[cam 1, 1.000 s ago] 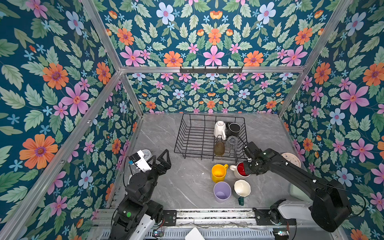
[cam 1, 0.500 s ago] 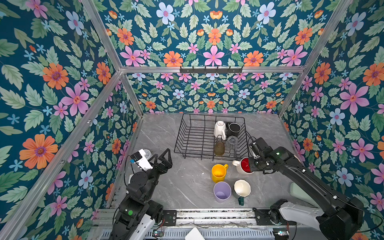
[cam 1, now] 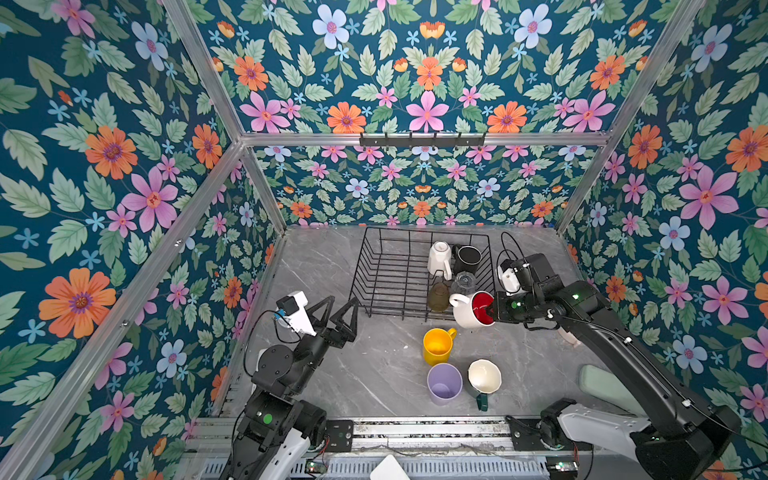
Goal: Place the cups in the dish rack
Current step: 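Lift the red-inside mug toward the left gripper while the left gripper approaches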
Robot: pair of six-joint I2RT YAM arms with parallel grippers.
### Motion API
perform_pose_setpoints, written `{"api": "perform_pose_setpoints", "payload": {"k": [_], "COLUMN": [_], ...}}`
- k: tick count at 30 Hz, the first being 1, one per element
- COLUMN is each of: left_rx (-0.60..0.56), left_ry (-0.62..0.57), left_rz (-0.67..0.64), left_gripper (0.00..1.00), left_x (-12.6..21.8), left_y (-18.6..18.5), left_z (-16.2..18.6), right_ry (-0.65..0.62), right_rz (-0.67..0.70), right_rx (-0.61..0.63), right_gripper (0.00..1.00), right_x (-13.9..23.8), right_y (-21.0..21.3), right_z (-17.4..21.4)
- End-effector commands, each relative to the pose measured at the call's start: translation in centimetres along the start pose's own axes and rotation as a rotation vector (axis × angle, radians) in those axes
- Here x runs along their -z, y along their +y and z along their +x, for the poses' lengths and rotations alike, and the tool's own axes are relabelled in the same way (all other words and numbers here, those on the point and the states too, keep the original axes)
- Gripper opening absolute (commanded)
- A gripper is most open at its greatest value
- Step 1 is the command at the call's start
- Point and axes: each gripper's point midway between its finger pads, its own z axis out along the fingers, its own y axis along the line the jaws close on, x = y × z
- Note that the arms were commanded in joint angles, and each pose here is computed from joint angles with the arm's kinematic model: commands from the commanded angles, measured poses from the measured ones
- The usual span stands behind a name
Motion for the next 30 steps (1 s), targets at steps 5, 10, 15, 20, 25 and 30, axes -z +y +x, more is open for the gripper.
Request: {"api": "perform_pose_setpoints", "payload": {"k": [5, 10, 15, 20, 25, 30], "left_rx": [-0.090, -0.088, -0.092, -0.092, -0.096, -0.094], "left_ry": [0.060, 0.129, 0.161, 0.193, 0.204, 0.218], "left_rz": [0.351, 0.482, 0.556, 0.584, 0.587, 0.624], "left_gripper": [0.99, 0.99, 0.99, 0.99, 0.99, 0.99], "left_x": [-0.6, -1.1, -1.3, -1.6, -1.9, -1.8], "left_y": [-6.1, -7.8, -8.7, -9.1, -9.0, -9.5], "left_z": [0.7, 2.1, 2.7, 3.2, 3.5, 3.6], "right_ry": [0.015, 0.023, 0.039, 0.048, 0.076, 0.104], "right_rz": [-0.458, -0.614, -0.737, -0.800, -0.847, -0.869], "right_rx": [0.012, 0.026, 0.035, 0.035, 0.064, 0.095], "right_gripper": [0.00, 0.00, 0.00, 0.00, 0.00, 0.00], "right_x": [0.3, 1.4, 2.2, 2.2, 2.2, 1.9], "right_y": [8.2, 10.9, 12.8, 13.8, 15.3, 16.7], "right_z": [-1.9, -2.6, -3.1, -3.6, -3.4, -2.8]}}
